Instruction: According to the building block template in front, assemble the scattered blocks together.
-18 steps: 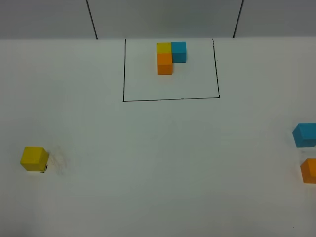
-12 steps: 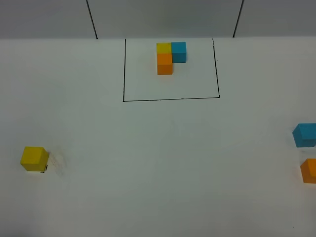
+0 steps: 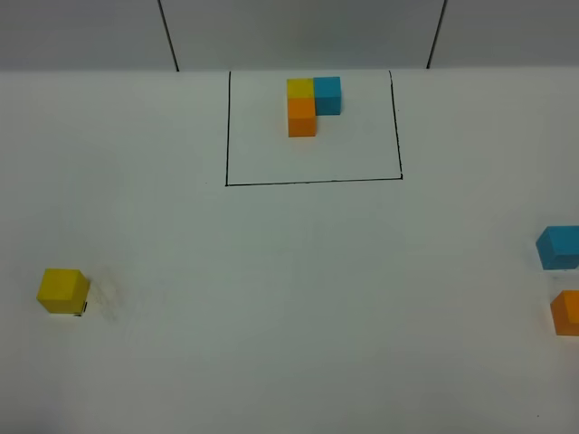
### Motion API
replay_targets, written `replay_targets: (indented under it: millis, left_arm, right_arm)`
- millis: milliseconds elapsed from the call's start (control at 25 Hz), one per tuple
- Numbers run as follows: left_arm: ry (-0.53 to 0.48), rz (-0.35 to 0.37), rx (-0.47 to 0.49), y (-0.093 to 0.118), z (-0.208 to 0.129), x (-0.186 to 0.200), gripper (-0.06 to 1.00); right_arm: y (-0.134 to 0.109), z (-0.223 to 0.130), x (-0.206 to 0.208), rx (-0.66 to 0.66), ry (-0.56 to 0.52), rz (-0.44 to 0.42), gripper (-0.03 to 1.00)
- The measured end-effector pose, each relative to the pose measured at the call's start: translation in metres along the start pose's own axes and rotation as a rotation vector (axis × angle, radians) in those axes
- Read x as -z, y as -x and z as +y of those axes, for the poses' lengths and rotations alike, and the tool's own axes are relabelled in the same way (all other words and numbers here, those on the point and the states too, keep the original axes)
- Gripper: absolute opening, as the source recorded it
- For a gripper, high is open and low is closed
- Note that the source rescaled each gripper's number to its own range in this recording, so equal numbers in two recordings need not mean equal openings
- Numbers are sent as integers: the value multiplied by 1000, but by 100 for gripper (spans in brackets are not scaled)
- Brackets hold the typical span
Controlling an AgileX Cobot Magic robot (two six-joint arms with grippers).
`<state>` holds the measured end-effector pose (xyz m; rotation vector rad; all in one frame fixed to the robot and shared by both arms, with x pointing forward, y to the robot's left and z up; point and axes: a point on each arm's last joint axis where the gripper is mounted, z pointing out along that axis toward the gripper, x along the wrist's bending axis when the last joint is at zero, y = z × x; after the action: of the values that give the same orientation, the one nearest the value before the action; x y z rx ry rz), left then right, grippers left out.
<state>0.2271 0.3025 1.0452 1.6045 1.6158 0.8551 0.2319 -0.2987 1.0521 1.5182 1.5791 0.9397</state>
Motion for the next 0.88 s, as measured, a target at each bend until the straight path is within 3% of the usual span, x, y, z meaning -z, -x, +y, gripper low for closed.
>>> replay_targets:
  millis: [880]
  left_arm:
    - [0, 3, 1, 0, 0, 0, 0]
  right_arm:
    - [0, 0, 0, 0, 0, 0, 0]
